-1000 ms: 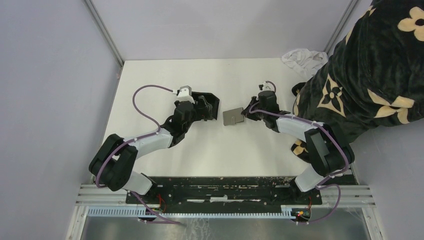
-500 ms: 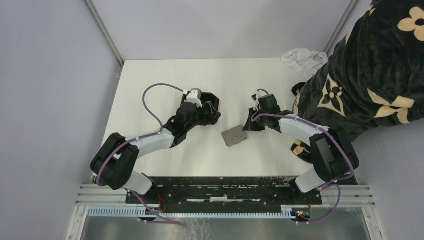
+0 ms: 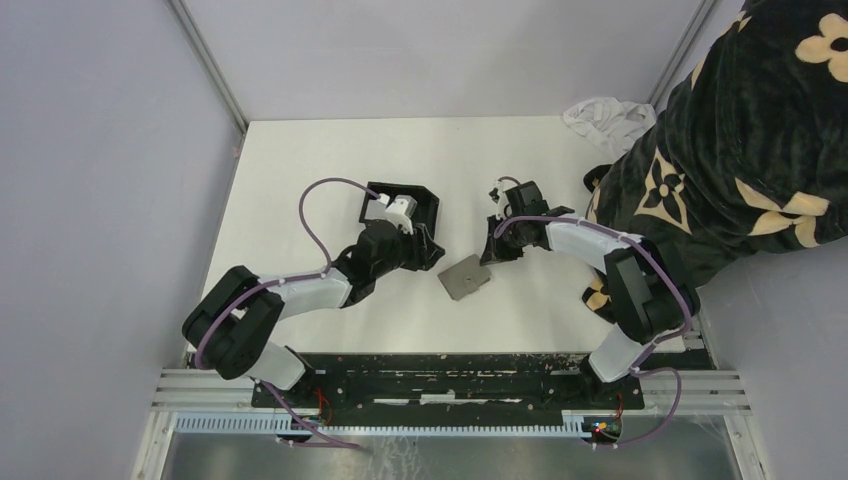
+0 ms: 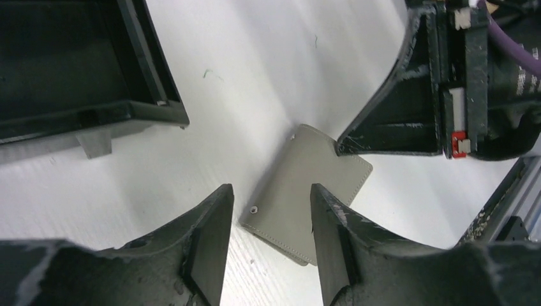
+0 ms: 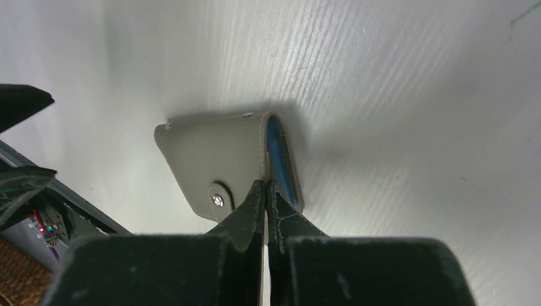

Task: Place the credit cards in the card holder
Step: Place the card holder at the center of the board.

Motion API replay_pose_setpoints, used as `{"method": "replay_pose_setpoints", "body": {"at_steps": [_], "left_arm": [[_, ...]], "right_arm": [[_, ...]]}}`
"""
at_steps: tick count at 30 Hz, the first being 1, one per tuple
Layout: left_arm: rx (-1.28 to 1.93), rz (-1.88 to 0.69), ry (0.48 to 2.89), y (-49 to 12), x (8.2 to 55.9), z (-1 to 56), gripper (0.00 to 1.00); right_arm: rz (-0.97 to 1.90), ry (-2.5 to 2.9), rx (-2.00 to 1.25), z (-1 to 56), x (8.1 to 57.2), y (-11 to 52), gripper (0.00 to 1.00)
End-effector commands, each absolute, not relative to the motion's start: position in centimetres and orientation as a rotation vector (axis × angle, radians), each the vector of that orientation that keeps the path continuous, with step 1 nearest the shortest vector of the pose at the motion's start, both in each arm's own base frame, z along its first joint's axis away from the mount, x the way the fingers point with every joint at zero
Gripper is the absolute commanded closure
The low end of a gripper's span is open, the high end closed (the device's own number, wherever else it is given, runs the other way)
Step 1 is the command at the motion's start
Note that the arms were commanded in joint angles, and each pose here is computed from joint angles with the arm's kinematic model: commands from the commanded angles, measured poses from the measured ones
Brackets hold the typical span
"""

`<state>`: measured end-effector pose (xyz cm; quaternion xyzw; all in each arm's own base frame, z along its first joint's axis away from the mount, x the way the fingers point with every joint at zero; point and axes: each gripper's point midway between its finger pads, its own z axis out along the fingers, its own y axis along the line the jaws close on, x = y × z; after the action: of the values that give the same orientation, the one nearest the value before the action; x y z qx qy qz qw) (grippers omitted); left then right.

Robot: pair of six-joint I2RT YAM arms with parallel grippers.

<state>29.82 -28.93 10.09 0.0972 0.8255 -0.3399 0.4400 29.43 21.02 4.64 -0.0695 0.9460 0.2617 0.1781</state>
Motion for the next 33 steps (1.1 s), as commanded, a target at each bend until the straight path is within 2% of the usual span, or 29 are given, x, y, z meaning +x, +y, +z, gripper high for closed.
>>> {"method": "replay_pose_setpoints", "body": {"at_steps": [1, 10, 19, 22, 27, 33], "left_arm": [[0.315, -0.882, 2.021, -29.9, 29.0, 9.5, 0.46], [0.348, -0.882, 2.095, -30.5, 27.7, 6.4, 0.55], [0.324, -0.816, 2.133, -29.6, 27.6, 4.6, 0.56], [0.301, -0.806, 2.113, -29.4, 27.9, 5.2, 0.56], [0.248, -0.763, 2.057, -28.6, 28.8, 6.9, 0.54], [0.173, -0.699, 1.972, -27.3, 30.2, 9.2, 0.53]], "right_arm": [[0.759, 2.643, -0.289, 5.3, 31.0, 22.7, 0.98], [0.727, 2.634, -0.333, 5.6, 33.1, 23.5, 0.94], [0.668, 2.620, -0.337, 6.2, 35.2, 23.7, 0.63], [0.624, 2.591, -0.344, 7.2, 35.7, 23.7, 0.58], [0.448, 2.534, -0.326, 8.9, 35.5, 22.3, 0.56], [0.262, 2.471, -0.282, 9.5, 33.2, 21.0, 0.59]]}}
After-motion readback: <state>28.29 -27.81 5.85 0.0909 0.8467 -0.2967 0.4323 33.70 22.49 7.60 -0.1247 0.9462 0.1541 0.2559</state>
